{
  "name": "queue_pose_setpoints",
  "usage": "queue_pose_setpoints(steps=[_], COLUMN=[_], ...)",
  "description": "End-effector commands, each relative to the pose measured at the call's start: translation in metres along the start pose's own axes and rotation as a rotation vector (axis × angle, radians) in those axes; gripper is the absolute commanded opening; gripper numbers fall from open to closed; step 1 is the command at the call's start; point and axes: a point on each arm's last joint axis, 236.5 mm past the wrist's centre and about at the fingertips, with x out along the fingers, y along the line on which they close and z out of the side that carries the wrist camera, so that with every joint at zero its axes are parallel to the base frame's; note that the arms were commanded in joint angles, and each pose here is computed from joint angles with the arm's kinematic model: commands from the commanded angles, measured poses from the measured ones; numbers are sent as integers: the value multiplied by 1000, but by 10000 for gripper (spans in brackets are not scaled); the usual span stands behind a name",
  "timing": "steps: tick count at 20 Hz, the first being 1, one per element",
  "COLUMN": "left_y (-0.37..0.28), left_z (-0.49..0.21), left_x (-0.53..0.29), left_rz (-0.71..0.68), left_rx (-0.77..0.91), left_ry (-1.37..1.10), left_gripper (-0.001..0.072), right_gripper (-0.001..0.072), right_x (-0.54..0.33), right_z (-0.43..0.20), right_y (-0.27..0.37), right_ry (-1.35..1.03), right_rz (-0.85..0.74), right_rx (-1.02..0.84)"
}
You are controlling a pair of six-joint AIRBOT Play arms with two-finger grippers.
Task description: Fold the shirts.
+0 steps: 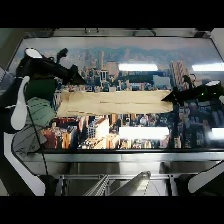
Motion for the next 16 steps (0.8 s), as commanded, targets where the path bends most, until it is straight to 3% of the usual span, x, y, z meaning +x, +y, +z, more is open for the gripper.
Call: queue_pose_setpoints(steps=[1,9,12,16], left_y=[-9,-68,-57,-111], left_z=[-9,-41,-66,-62], left_x=[69,207,223,224], left_rz=[147,135,143,-60], left_rx=[115,206,141,128], left_ry=[64,181,245,218], left_gripper=[20,20,20,19], right_gripper=[15,15,15,15], right_x=[-21,-80,-104,-142], right_z=[4,1,-1,0], right_y=[29,56,68,116], right_ry=[17,-26,-54,-120], right_rz=[75,91,97,162], right_rx=[-39,-116,-143,-236])
